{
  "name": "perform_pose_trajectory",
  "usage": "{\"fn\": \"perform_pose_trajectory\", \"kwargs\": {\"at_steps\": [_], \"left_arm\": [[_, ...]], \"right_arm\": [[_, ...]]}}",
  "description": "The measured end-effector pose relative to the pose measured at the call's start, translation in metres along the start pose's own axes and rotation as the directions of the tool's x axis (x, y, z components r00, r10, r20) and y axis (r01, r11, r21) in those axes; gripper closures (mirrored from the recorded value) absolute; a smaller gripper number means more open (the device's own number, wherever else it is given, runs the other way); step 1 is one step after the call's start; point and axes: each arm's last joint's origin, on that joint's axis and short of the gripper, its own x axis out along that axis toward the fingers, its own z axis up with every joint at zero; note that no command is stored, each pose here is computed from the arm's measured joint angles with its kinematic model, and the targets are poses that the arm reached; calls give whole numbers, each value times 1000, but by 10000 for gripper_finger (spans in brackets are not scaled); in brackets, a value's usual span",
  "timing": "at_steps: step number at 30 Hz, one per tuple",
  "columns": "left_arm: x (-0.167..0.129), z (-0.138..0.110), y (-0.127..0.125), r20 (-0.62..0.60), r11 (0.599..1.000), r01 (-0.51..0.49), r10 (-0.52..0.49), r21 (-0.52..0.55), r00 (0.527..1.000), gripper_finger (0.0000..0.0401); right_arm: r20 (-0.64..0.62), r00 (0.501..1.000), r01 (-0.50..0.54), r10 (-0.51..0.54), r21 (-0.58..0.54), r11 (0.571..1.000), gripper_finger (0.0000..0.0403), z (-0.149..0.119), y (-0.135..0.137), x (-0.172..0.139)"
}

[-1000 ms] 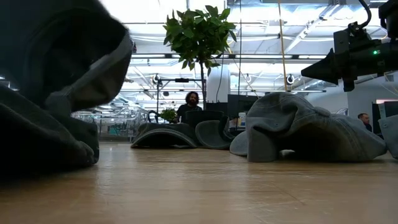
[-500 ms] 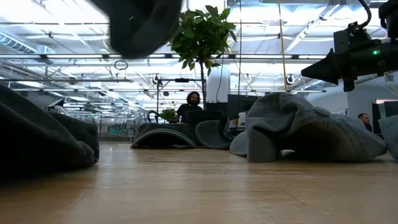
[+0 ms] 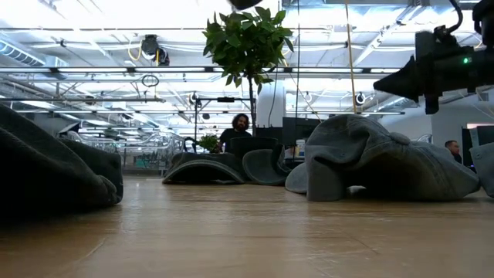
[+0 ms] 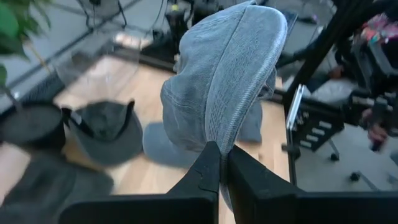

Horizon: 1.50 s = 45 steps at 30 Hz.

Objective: Pick & Place hat
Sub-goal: Put the top left gray cap into the right transparent bin

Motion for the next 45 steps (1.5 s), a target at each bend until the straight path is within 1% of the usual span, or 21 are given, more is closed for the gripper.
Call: {"fn": "perform_pose_trajectory", "kwargs": {"at_steps": [2,3,6,8,11,16,17,20,22,24,26,27,29,30,32,34,37,39,40,43,45], "left_arm": [[-1,6,3,42,1000,9,-9,3,999,392],[-2,10,5,65,1000,11,-11,4,998,392],[-6,20,9,132,1000,18,-20,16,991,392],[-10,26,12,176,999,26,-31,29,984,392],[-17,34,16,236,998,29,-40,47,971,392],[-22,43,21,296,996,53,-72,73,952,392],[-22,45,21,308,995,63,-85,79,948,392],[-23,51,22,352,991,92,-120,97,928,392],[-23,55,22,372,988,106,-142,116,917,392],[-23,57,23,383,987,108,-146,121,912,392],[-22,58,25,386,988,101,-139,117,912,392],[-22,58,25,387,988,101,-139,117,911,392],[-22,59,25,391,988,102,-140,117,910,392],[-22,59,25,393,988,101,-140,118,909,392],[-22,59,25,396,987,106,-145,119,907,392],[-23,59,25,397,986,118,-157,120,904,392],[-23,60,25,400,985,121,-159,120,903,392],[-23,60,24,403,985,122,-160,118,901,392],[-23,60,24,405,985,121,-160,120,900,392],[-23,61,25,406,984,107,-157,144,900,392],[-23,61,25,406,982,99,-158,162,900,392]], "right_arm": [[32,998,-59,55,147,987,387,5,3,0],[55,997,-70,60,200,977,387,7,4,0],[120,993,-51,16,295,954,387,13,4,-1],[167,986,-60,-2,367,928,387,18,4,-2],[220,975,-110,13,436,893,387,25,5,-3],[288,957,-191,23,574,797,387,32,7,-5],[295,955,-203,24,593,780,387,33,7,-5],[300,954,-217,28,622,752,387,34,7,-5],[299,952,-255,71,639,726,387,34,8,-5],[293,950,-276,107,628,727,387,34,9,-6],[291,952,-262,94,617,742,387,34,9,-5],[290,953,-260,91,622,738,387,34,9,-5],[286,950,-285,122,642,712,387,33,10,-5],[286,948,-296,139,635,714,386,34,10,-5],[293,938,-327,182,586,741,383,35,11,-6],[312,913,-395,263,517,760,371,38,14,-8],[291,897,-436,333,450,779,336,38,17,-8],[263,905,-420,335,418,805,303,36,17,-7],[254,908,-414,334,405,815,285,41,19,-6],[285,896,-432,340,385,816,230,62,27,-7],[269,888,-452,374,356,818,196,73,33,-5]]}}
